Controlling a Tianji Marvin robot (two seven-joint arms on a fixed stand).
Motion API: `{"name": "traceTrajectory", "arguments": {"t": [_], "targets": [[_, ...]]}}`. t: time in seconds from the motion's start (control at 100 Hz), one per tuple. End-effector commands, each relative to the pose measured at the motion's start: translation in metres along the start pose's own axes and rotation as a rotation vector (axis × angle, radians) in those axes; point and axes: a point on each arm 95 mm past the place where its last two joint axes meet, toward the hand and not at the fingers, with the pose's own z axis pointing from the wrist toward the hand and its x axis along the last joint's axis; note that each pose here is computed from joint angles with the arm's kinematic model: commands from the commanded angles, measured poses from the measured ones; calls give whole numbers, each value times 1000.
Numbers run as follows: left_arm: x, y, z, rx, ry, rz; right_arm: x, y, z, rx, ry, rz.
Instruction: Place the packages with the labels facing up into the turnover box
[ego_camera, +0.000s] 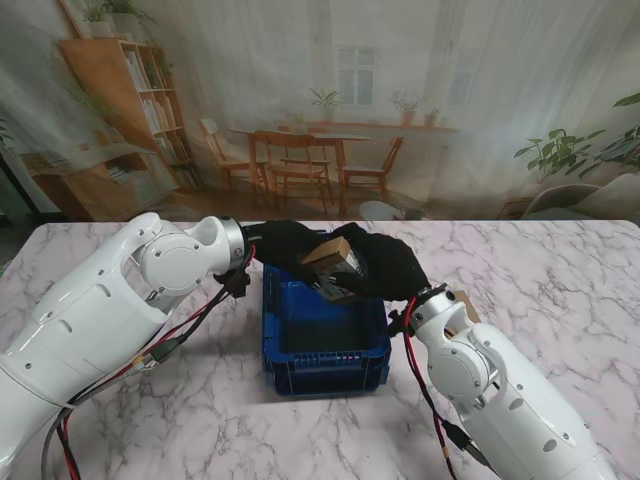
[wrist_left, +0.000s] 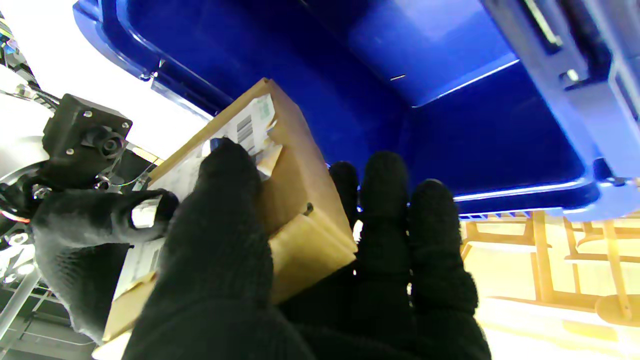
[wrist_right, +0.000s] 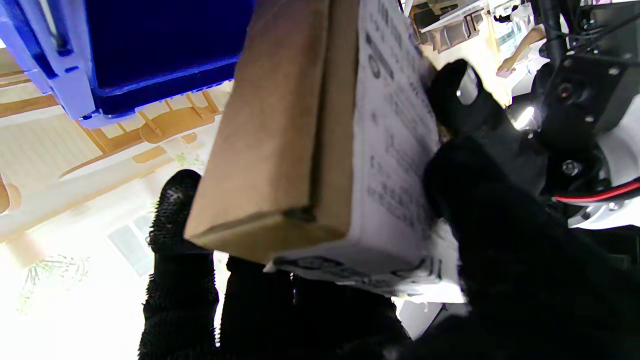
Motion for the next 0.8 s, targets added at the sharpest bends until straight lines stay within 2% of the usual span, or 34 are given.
{"name": "traceTrajectory", "arguments": {"t": [0.0, 0.1, 0.45, 0.64, 0.79], "targets": [[5, 0, 0, 1, 14, 4, 2, -4, -2, 7, -26, 28], [3, 1, -1, 24, 3, 10, 2, -5, -4, 12, -62, 47], [-12, 6, -13, 193, -67, 34, -1, 2, -11, -28, -191, 124], [-13, 19, -20, 284, -75, 84, -2, 7, -7, -64, -293, 194], [-9, 31, -19, 314, -64, 131, -1, 10, 2, -70, -379, 272]]}}
